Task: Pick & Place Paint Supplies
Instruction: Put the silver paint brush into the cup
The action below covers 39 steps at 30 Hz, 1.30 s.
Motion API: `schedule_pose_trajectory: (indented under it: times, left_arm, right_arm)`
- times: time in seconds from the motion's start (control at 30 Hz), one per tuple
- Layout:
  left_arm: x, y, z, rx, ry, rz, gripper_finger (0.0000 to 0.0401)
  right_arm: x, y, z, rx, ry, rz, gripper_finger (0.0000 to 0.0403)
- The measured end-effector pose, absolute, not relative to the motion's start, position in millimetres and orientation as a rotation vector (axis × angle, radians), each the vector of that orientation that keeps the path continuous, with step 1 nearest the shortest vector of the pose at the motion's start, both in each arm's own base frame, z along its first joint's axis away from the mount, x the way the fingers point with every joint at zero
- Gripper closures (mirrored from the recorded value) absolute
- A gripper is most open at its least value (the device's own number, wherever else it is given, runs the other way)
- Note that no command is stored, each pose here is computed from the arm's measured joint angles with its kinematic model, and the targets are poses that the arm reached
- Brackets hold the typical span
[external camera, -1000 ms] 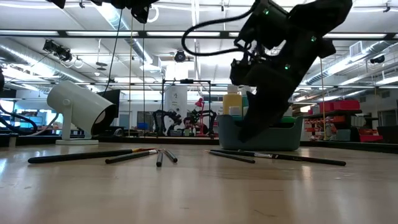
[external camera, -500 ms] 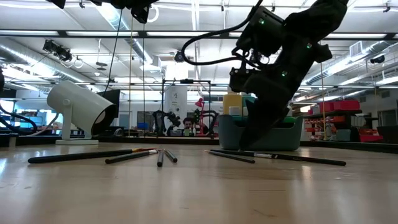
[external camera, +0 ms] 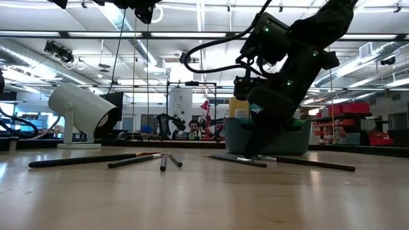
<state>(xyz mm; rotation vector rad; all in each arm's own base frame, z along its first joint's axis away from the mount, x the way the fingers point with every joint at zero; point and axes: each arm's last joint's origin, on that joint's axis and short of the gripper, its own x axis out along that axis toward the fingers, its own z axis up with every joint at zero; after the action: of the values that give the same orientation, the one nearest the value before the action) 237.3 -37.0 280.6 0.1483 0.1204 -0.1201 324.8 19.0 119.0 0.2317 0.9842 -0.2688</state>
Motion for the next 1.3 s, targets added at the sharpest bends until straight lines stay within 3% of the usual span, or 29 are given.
schedule_pose_trajectory:
  times: [0.33, 0.47, 0.97, 1.3]
  left_arm:
    - [237.2, -37.1, 280.6, 0.148, 0.121, -0.121, 0.0385]
    - [237.3, -37.0, 280.6, 0.148, 0.121, -0.12, 0.0385]
    - [237.3, -37.0, 280.6, 0.148, 0.121, -0.121, 0.0385]
    - [237.3, -37.3, 280.9, 0.143, 0.118, -0.132, 0.0385]
  right_arm:
    - [323.4, 18.5, 118.0, 0.274, 1.001, -0.283, 0.0369]
    - [323.4, 18.6, 118.8, 0.282, 0.996, -0.274, 0.0375]
    - [311.6, 21.0, 131.6, 0.331, 1.062, -0.241, 0.027]
    - [309.4, 23.8, 130.5, 0.337, 1.084, -0.247, 0.0266]
